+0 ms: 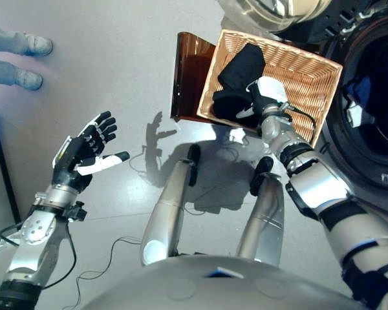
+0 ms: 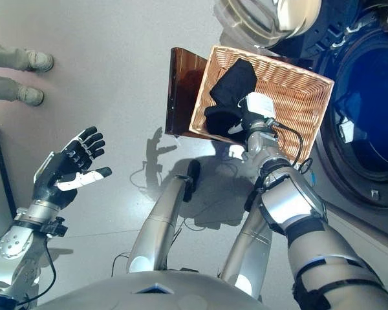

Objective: Pick up the clothes and place them into the washing machine

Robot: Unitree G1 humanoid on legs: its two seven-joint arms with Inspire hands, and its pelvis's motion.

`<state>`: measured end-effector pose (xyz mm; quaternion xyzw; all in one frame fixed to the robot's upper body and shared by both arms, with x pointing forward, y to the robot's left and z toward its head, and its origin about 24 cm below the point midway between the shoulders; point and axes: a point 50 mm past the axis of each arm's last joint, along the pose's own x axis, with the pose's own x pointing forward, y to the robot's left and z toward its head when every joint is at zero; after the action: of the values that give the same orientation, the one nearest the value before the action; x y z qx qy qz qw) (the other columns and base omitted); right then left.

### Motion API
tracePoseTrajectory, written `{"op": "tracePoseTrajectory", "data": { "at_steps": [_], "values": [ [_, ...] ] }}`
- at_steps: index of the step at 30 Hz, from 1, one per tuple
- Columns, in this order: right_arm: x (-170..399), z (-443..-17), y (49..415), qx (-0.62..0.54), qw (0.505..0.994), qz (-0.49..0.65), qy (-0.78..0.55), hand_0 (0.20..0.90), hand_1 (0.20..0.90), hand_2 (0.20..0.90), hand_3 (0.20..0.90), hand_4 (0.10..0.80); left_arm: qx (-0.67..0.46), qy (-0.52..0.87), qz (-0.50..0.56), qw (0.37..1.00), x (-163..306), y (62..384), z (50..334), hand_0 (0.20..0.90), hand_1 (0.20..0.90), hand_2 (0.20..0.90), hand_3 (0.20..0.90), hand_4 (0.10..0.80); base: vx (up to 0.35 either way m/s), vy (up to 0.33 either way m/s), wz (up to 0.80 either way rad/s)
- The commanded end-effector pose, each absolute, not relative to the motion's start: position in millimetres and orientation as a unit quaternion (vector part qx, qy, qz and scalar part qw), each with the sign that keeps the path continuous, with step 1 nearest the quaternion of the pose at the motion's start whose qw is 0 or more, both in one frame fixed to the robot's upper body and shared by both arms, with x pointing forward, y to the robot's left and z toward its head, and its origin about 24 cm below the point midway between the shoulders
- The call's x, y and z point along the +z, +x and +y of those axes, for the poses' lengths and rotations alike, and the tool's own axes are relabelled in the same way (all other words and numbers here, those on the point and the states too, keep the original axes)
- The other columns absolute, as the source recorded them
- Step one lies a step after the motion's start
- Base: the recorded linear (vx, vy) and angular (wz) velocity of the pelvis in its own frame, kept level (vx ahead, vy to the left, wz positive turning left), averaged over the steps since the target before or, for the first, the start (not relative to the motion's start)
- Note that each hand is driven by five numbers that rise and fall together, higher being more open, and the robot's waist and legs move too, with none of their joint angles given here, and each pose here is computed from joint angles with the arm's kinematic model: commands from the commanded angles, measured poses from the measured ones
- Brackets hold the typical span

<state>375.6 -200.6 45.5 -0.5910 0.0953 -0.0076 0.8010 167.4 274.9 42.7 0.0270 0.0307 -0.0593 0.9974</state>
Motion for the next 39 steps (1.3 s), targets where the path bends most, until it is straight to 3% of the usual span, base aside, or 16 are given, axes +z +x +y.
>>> {"op": "tracePoseTrajectory", "data": {
  "at_steps": [1, 9, 14, 23, 39],
  "values": [
    [52.0, -202.1, 377.1, -0.022, 0.816, 0.072, -0.573, 0.200, 0.200, 0.200, 0.200, 0.300, -0.034, 0.054, -0.020, 0.998, 57.4, 175.8, 285.8, 0.900, 0.900, 0.900, 0.900, 0.800, 0.036, -0.007, -0.01],
    [37.1, -196.2, 360.5, -0.045, 0.929, 0.054, -0.364, 0.200, 0.200, 0.200, 0.200, 0.300, -0.012, 0.068, 0.018, 0.997, 29.3, 183.9, 284.0, 0.900, 0.900, 0.900, 0.900, 0.800, 0.021, -0.008, -0.13],
    [25.5, -204.3, 345.1, -0.061, 0.962, 0.055, -0.260, 0.200, 0.200, 0.200, 0.200, 0.300, 0.003, 0.059, -0.001, 0.998, 32.4, 188.4, 284.8, 0.900, 0.900, 0.900, 0.900, 0.800, 0.013, -0.001, -0.18],
    [24.8, -218.0, 340.3, -0.078, 0.969, 0.058, -0.228, 0.200, 0.200, 0.200, 0.200, 0.300, 0.004, 0.052, -0.003, 0.999, 31.9, 187.7, 284.3, 0.900, 0.900, 0.900, 0.900, 0.800, 0.006, -0.003, -0.05],
    [52.0, -254.4, 332.8, -0.166, 0.986, -0.028, -0.006, 0.200, 0.200, 0.200, 0.200, 0.300, 0.010, 0.012, 0.008, 1.000, 18.2, 188.7, 276.2, 0.900, 0.900, 0.900, 0.900, 0.800, 0.034, -0.028, 0.02]
  ]
}}
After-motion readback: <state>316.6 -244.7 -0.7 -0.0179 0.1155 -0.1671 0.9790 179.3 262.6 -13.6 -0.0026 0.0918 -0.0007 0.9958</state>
